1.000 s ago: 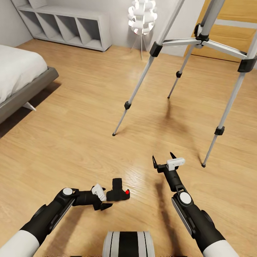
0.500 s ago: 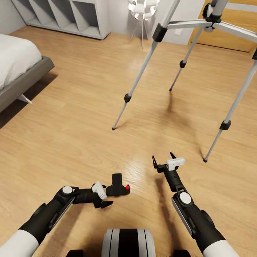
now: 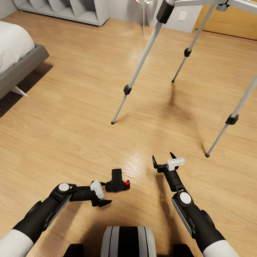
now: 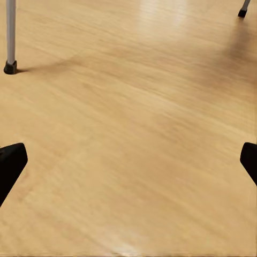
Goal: Attach the digital camera to the camera tripod in the bedroom.
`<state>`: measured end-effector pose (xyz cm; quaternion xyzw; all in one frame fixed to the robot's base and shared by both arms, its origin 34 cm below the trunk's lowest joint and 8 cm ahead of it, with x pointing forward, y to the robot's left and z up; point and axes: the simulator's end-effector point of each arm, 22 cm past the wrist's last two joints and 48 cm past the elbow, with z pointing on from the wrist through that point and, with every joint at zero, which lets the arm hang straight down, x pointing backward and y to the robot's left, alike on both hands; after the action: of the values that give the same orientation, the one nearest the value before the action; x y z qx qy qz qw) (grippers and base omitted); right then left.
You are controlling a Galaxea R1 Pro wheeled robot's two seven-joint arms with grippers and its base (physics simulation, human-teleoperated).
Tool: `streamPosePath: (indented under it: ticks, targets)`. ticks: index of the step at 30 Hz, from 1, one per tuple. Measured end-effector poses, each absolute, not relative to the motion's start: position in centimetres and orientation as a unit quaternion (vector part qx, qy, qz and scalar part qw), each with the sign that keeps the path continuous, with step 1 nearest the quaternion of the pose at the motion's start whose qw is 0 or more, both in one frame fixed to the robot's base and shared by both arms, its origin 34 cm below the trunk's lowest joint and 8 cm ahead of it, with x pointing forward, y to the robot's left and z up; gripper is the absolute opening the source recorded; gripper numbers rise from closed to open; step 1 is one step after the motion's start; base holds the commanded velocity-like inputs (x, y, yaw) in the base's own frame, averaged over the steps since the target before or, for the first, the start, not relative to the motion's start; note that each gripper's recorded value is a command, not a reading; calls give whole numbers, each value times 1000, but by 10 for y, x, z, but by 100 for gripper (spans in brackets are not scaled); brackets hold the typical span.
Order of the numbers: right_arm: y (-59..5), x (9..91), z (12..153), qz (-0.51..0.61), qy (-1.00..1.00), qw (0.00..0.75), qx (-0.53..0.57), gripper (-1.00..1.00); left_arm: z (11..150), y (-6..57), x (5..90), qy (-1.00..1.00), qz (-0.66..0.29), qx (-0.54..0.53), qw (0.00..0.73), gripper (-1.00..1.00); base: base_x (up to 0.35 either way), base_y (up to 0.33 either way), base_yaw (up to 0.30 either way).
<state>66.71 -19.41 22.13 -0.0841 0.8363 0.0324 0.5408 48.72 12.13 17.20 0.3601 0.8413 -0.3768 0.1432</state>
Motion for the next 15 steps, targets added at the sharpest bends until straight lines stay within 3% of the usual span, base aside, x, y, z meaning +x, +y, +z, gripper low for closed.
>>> streamPosePath:
  ticks: [15]
  targets:
    - [-194,650,184,35,853,515,-83,100,184,128,489,815,-393,399,151,100,0,0,0]
